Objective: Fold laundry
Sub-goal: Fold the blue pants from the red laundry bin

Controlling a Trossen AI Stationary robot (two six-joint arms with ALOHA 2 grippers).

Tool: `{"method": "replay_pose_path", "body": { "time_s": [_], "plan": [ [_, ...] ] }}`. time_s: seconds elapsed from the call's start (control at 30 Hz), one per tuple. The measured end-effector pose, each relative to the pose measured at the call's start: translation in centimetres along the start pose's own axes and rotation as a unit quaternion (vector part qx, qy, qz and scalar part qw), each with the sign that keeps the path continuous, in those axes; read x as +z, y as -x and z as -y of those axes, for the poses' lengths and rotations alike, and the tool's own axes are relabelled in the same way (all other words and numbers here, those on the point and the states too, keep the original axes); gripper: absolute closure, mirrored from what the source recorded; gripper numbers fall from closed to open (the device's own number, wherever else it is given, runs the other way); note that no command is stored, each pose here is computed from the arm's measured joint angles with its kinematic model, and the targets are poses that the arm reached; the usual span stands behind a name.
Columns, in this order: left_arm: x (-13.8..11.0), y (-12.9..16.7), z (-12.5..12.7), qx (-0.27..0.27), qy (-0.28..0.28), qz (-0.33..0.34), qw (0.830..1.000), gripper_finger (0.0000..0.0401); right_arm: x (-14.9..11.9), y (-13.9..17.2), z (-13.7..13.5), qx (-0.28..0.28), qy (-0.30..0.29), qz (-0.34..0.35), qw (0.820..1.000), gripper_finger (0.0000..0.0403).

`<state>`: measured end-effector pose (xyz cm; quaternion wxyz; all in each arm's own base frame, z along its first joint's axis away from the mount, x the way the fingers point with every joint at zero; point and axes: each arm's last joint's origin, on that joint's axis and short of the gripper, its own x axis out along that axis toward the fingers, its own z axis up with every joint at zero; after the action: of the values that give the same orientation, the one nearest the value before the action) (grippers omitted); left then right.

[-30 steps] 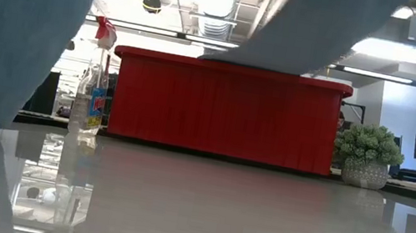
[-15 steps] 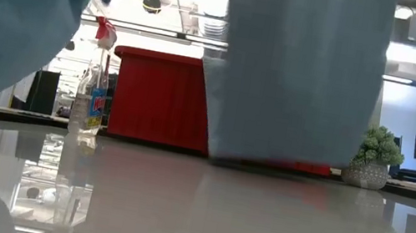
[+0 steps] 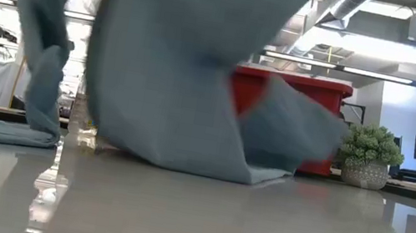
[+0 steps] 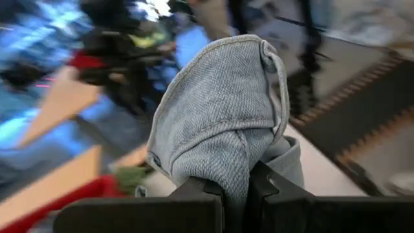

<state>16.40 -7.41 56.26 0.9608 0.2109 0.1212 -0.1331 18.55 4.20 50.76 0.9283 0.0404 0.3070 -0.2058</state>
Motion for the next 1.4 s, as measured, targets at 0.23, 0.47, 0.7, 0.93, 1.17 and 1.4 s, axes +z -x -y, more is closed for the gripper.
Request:
{"method": "replay_pose_path", "body": {
  "time_s": [0.23,0.47,0.7,0.93,1.17,1.4],
  "plan": [
    [-0.6,-1.2,1.1,-0.022,-0.007,-0.028,0.999,0.0401,-3.2,-4.8,1.8,-0.064,-0.084,-0.062,0.992,0.0217],
    [-1.5,-3.9,1.1,-0.015,-0.009,-0.090,0.996,0.0401,-2.7,-8.7,-1.7,0.189,-0.046,0.036,0.980,0.0220],
    [-4.4,-7.1,0.6,-0.011,0.058,-0.245,0.968,0.0401,-1.6,-11.5,-4.1,0.184,-0.047,0.148,0.970,0.0221],
    [-6.7,-10.8,-0.8,0.006,0.091,-0.334,0.938,0.0401,-0.5,-15.5,-8.5,0.222,-0.019,0.217,0.951,0.0221],
    [-7.8,-11.6,-2.4,0.012,0.094,-0.356,0.930,0.0401,-0.6,-16.3,-9.2,0.211,0.003,0.216,0.953,0.0221],
    [-8.0,-12.2,-2.6,-0.036,0.084,-0.346,0.934,0.0401,-0.5,-16.4,-8.9,0.106,0.123,0.248,0.955,0.0238]
  ]
}}
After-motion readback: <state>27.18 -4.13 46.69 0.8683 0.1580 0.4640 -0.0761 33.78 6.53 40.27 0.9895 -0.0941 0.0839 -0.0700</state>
